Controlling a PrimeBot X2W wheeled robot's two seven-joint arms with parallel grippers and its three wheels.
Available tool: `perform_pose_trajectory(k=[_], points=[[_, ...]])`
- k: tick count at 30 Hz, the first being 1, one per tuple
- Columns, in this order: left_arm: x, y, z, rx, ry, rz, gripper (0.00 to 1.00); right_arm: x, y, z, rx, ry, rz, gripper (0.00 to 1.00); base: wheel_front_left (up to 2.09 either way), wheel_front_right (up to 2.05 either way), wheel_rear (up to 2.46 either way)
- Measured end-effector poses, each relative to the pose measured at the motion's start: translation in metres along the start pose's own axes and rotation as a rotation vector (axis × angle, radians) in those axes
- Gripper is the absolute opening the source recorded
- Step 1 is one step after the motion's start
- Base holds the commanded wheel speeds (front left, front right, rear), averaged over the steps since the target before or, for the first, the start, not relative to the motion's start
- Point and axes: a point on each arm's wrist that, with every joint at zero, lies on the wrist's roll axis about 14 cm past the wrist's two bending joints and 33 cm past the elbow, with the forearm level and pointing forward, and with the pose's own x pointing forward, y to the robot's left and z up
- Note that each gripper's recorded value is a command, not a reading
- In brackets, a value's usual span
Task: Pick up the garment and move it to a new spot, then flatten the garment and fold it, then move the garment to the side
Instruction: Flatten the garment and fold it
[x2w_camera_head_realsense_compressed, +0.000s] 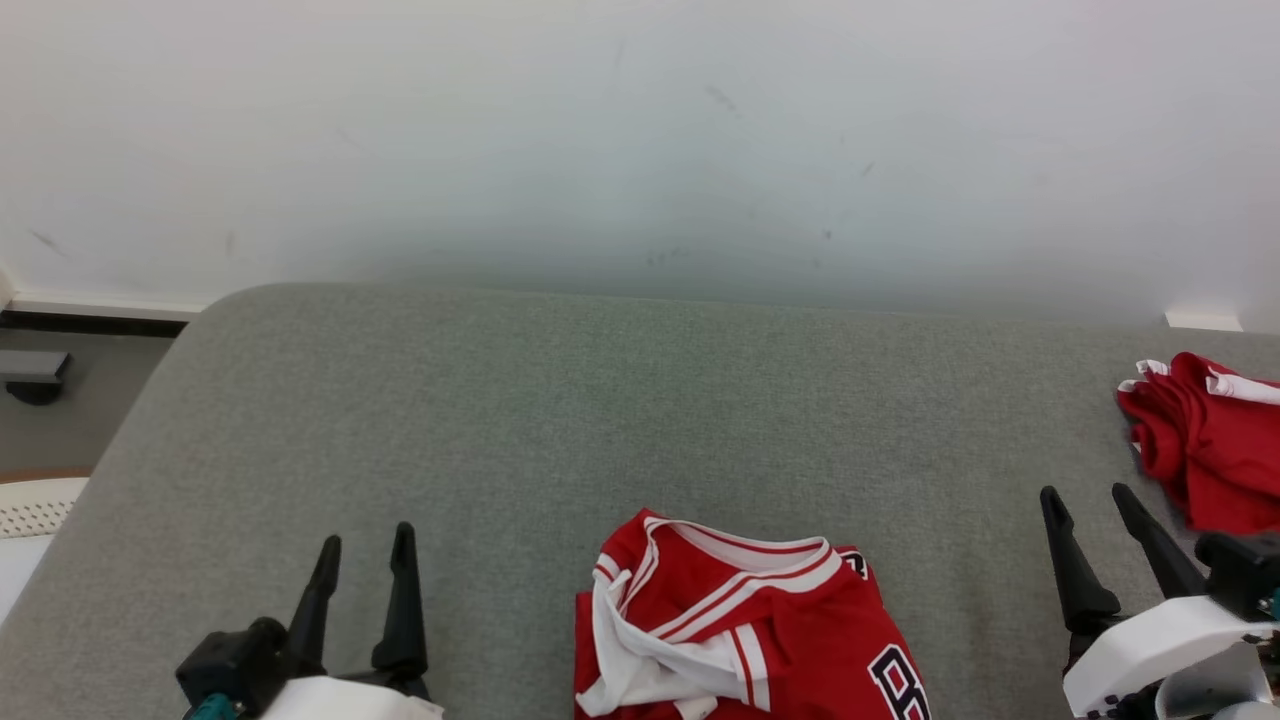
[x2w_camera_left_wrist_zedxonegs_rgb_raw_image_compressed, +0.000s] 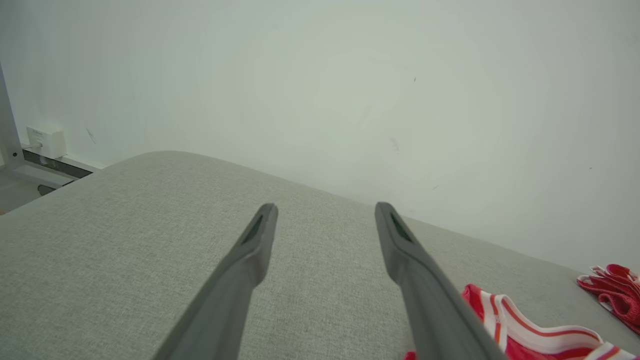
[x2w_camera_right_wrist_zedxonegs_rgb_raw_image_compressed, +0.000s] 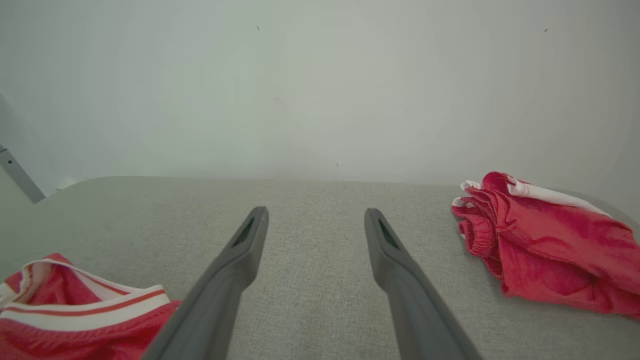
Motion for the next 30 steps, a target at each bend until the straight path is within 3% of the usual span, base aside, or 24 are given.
perform_pose_trajectory(k=[1, 2, 3, 8, 17, 30], points=[[0.0, 0.0, 0.0, 0.0, 0.0, 0.001, 1.0, 0.002, 0.0, -0.004, -0.008, 0.017, 0.002, 1.0, 0.0, 0.0, 0.0], [-0.001, 0.001, 0.0, 0.001, 0.002, 0.004, 1.0, 0.006, 0.003, -0.01, -0.016, 0.043, 0.01, 0.45, 0.0, 0.0, 0.0], [-0.002, 0.002, -0.001, 0.001, 0.002, 0.006, 1.0, 0.008, 0.006, -0.017, -0.017, 0.077, 0.017, 0.0, 0.0, 0.0, 0.0], [-0.006, 0.01, -0.002, 0.002, 0.009, 0.028, 1.0, 0.019, 0.012, -0.052, -0.038, 0.248, 0.032, 0.0, 0.0, 0.0, 0.0], [-0.013, 0.029, -0.002, 0.007, 0.012, 0.086, 1.0, 0.032, 0.06, -0.109, -0.017, 0.487, 0.14, 0.0, 0.0, 0.0, 0.0], [-0.024, 0.047, -0.003, 0.007, 0.022, 0.145, 1.0, 0.013, 0.167, -0.13, -0.058, 0.507, 0.456, 0.0, 0.0, 0.0, 0.0]])
